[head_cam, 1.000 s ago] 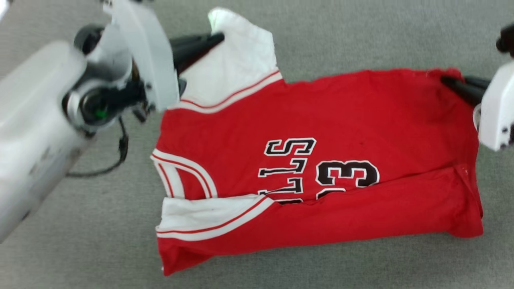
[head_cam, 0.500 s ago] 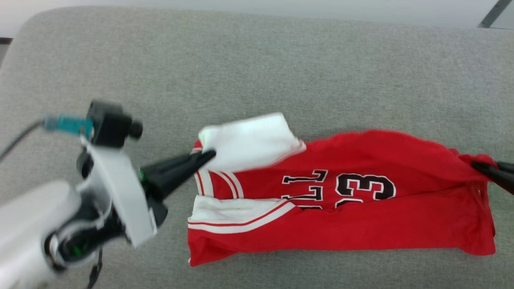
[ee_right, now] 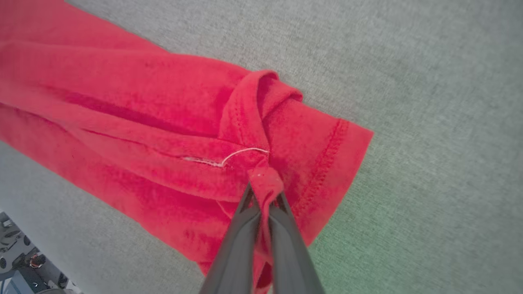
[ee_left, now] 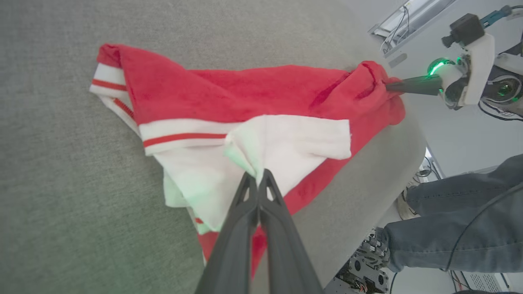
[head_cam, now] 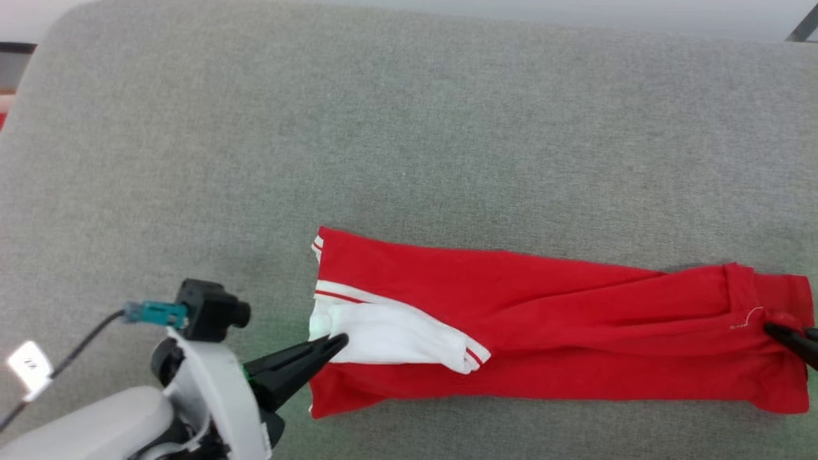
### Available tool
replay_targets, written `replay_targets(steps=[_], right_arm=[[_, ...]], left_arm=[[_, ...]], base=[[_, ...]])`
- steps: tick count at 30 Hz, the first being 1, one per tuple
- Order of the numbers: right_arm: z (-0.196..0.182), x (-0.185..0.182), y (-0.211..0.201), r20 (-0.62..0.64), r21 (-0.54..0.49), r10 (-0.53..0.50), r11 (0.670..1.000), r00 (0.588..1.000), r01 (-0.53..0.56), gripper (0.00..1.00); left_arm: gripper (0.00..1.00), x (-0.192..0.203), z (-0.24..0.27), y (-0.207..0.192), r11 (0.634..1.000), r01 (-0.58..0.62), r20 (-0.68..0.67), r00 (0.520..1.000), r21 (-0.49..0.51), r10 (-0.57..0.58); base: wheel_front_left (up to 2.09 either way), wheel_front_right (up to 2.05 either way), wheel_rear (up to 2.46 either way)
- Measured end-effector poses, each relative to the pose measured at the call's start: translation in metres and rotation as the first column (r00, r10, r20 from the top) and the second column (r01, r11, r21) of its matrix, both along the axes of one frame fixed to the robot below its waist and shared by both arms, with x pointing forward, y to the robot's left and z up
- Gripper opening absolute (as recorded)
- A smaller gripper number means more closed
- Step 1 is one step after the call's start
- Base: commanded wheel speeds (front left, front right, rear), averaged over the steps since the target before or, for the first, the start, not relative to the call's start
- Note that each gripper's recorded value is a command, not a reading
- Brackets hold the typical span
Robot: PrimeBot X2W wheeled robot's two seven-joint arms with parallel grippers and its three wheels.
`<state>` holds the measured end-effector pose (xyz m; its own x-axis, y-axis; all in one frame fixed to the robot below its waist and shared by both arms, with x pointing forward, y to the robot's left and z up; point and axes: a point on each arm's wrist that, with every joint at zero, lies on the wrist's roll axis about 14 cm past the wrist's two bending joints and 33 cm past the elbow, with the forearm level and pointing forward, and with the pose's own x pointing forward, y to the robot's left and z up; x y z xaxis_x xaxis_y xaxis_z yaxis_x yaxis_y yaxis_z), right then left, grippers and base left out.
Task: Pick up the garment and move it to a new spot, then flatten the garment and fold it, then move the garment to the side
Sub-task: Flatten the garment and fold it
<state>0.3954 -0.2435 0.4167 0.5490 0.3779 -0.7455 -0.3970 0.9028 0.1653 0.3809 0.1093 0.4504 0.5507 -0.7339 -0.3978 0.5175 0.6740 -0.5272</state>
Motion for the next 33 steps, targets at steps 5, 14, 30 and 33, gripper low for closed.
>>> replay_targets(steps=[5,14,30,33], right_arm=[[-0.012,0.003,0.011,-0.016,0.031,-0.006,0.999,1.0,0.007,0.0],[-0.013,0.017,0.021,0.041,0.089,-0.064,0.994,0.997,0.061,1.0],[0.028,0.021,-0.017,0.114,0.124,-0.194,0.976,0.974,0.18,1.0],[0.024,0.022,-0.019,0.08,0.126,-0.206,0.973,0.975,0.195,1.0]], left_arm=[[0.0,0.002,-0.019,-0.005,1.0,-0.015,-0.034,0.999,0.009,0.015],[1.0,0.016,-0.022,-0.012,0.996,-0.082,-0.014,0.997,-0.036,0.081],[1.0,0.023,0.022,0.056,0.857,-0.49,0.155,0.845,-0.162,0.512],[1.0,0.011,0.014,0.067,0.805,-0.564,0.143,0.795,-0.181,0.589]], base=[[0.0,0.0,0.0],[0.0,0.0,0.0],[0.0,0.0,0.0],[0.0,0.0,0.0]])
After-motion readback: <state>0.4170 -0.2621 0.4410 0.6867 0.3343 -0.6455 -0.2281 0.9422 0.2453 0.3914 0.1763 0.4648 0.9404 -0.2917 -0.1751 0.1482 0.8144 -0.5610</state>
